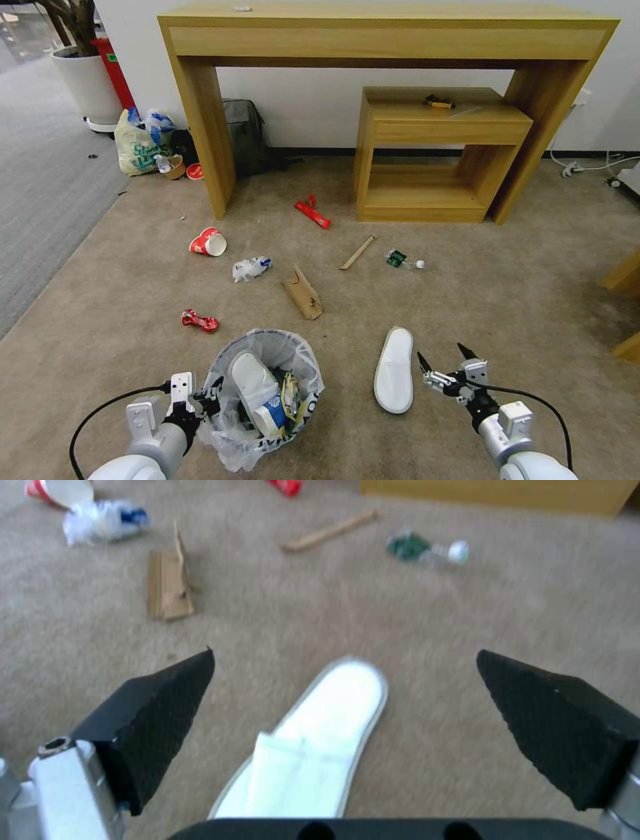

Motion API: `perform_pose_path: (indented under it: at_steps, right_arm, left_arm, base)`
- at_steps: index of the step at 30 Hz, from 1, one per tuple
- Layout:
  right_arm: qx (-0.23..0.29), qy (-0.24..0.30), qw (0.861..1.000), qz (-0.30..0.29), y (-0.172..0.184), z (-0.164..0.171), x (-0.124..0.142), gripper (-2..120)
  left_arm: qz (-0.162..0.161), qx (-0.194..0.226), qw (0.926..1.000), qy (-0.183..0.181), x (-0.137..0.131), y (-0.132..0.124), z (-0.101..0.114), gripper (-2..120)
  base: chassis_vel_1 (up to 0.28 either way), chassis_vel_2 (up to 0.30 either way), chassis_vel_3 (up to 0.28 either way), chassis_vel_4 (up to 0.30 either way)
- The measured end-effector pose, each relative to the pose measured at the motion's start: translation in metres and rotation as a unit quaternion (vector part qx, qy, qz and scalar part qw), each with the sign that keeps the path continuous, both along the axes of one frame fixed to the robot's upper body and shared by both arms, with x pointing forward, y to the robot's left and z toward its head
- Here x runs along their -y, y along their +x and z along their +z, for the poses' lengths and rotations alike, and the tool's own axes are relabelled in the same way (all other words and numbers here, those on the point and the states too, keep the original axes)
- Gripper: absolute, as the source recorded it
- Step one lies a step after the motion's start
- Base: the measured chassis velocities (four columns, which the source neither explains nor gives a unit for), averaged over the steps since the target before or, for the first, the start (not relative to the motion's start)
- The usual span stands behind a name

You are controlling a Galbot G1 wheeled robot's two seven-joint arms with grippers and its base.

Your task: Pick up the trash bin and place the garbage on the floor into it.

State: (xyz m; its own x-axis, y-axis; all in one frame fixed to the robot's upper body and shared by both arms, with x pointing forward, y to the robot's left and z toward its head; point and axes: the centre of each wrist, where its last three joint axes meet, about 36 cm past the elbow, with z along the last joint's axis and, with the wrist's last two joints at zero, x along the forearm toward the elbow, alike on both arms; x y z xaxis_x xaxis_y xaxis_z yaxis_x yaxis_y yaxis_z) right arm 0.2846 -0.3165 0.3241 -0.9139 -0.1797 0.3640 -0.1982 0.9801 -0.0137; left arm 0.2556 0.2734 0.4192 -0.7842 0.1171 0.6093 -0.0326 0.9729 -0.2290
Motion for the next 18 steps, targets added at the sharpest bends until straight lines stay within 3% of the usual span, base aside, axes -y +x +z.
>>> perform_pose_path:
  at_steps: [11, 13, 18]
  right_arm:
    - [-0.110, 0.003, 0.994, -0.017, 0.044, -0.004, -0.016, 100]
    - [-0.156, -0.001, 0.987, -0.033, 0.058, -0.010, -0.032, 100]
    - [-0.206, 0.006, 0.978, -0.036, 0.073, -0.017, -0.051, 100]
  left_arm:
    - [0.001, -0.005, 1.0000, 0.001, 0.002, -0.002, -0.003, 0]
    - [0.002, -0.005, 1.0000, 0.002, 0.001, -0.003, -0.003, 0]
    - [0.002, -0.005, 1.0000, 0.003, 0.001, -0.004, -0.004, 0]
  base:
    - [0.000, 0.000, 0.000, 0.000]
    - [0.000, 0.000, 0.000, 0.000]
    - [0.000, 0.000, 0.000, 0.000]
